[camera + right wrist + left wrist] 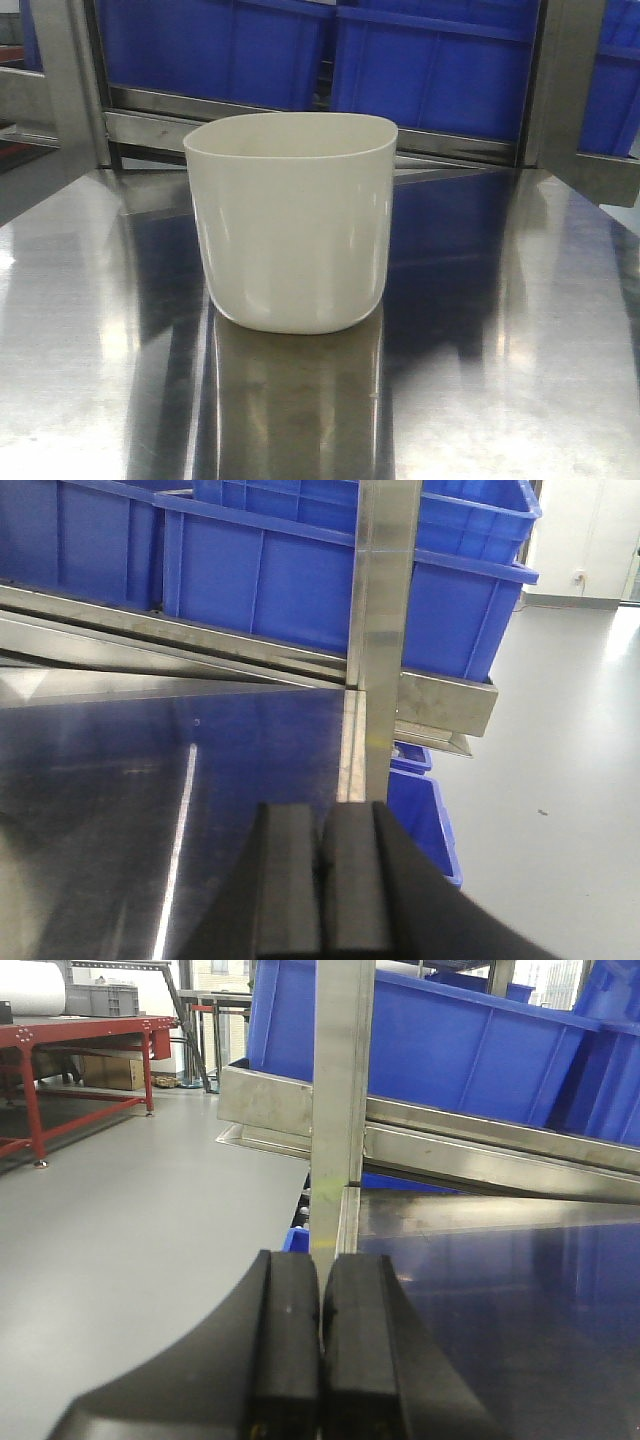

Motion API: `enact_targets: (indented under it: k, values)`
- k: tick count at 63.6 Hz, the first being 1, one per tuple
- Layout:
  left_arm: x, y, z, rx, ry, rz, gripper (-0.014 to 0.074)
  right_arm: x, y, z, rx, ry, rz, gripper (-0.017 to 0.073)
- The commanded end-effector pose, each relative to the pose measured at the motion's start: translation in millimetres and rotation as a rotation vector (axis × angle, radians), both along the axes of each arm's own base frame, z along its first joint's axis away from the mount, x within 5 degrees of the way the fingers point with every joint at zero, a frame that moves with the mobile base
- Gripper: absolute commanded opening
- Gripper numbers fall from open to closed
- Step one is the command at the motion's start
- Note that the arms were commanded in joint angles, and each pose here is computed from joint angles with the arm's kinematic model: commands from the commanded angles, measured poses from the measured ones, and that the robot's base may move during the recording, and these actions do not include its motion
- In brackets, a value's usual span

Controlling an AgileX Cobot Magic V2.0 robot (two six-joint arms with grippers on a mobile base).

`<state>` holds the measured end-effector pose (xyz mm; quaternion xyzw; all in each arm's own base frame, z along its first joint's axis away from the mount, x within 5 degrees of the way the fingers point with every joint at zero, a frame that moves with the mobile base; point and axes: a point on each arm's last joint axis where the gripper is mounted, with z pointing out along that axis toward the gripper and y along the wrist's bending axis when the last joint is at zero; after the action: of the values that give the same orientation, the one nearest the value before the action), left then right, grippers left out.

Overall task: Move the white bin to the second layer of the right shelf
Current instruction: 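Lower the right gripper toward the rim of the white bin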

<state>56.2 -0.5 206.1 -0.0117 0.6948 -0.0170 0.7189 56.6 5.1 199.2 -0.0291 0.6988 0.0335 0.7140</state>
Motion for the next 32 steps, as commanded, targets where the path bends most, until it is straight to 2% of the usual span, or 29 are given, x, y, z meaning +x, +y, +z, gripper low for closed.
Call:
enact_targets:
  k: [1, 13, 16, 25, 32]
  values:
    - [-0.5, 0.5, -1.0, -0.011, -0.07, 0.005, 0.0085, -2.0, -0.8, 9.3, 0.0, -0.109, -0.009, 0.0052]
    - [-0.5, 0.5, -1.0, -0.011, -0.07, 0.005, 0.0085, -1.9, -0.7, 9.1, -0.014, -0.108, -0.009, 0.0052]
    - [-0.5, 0.5, -1.0, -0.011, -0.07, 0.005, 0.0085, -2.1, -0.6, 10.1, -0.037, -0.11, -0.01, 0.0052]
    - [-0.5, 0.5, -1.0, -0.011, -0.07, 0.005, 0.0085, -5.2, -1.5, 23.9, -0.16, -0.089, -0.022, 0.0052]
    - [-0.5, 0.5, -1.0, -0.011, -0.07, 0.005, 0.0085, -7.5, -2.9, 37.6, -0.182, -0.042, -0.033, 0.0052]
